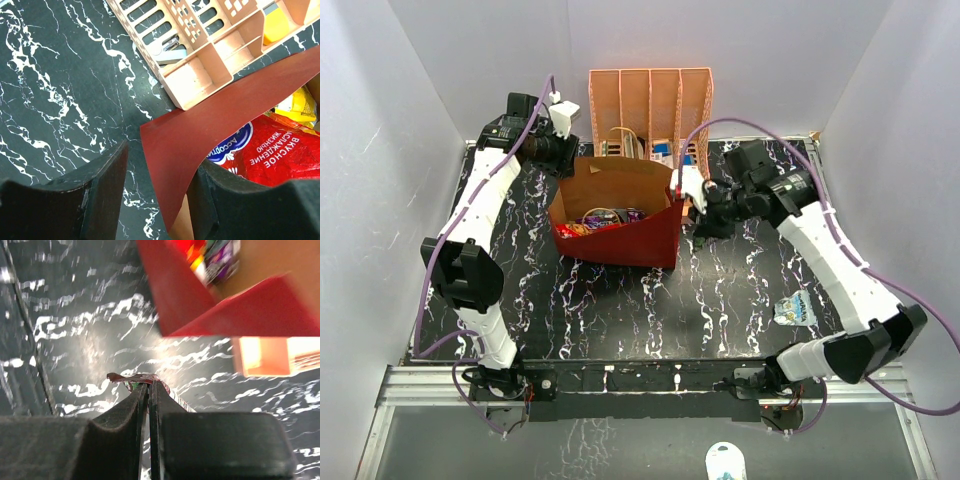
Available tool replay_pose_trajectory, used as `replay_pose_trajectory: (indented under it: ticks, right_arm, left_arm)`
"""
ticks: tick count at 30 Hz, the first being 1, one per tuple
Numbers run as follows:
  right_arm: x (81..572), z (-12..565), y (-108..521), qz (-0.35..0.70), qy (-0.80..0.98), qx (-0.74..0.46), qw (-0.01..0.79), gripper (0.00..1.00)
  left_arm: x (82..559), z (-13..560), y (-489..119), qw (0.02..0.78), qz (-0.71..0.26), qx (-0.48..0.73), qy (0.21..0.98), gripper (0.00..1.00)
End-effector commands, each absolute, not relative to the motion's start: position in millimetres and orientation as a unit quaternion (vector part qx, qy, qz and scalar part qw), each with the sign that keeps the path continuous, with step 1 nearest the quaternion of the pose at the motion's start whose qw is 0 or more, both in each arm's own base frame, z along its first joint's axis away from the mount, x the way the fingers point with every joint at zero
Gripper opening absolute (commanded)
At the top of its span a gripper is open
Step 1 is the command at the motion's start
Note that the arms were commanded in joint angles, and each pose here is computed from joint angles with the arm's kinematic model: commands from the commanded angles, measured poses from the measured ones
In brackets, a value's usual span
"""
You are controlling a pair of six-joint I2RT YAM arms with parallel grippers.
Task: Place the snacks into the paper bag
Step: Pick up the snack from the center of the board, then place the snack in the paper bag.
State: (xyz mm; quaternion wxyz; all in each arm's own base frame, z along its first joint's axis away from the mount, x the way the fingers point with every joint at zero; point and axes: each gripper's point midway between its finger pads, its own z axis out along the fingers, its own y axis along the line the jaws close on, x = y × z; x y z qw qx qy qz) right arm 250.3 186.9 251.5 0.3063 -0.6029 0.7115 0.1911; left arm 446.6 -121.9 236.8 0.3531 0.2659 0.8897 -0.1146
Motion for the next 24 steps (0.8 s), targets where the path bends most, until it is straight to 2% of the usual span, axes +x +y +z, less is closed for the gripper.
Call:
replay_pose_trajectory:
  ticks: [1, 6, 11, 18, 24]
  right_arm:
    - [272, 341, 214, 0.205, 0.654, -0.573, 0.450, 0.08]
    - [291, 414, 240, 0.237, 0.599, -0.530, 0.552, 0.08]
    - [300, 456, 263, 0.294, 0.567, -0.503, 0.583, 0.08]
    - [311, 477, 299, 0.363, 0.546, -0.477, 0.585, 0.08]
    - [330, 456, 325, 0.385, 0.563, -0.466, 0.564, 0.08]
  left_arm:
    - [440, 259, -122, 0.379, -0.119, 0.263, 0.879, 0.45]
    - [440, 260, -123, 0.383, -0.123, 0.266, 0.876, 0.45]
    - [440, 260, -125, 0.385, -0.126, 0.266, 0.875, 0.45]
    - [440, 267, -124, 0.390, -0.126, 0.264, 0.873, 0.45]
    - [438, 273, -124, 0.396, -0.124, 0.264, 0.871, 0.45]
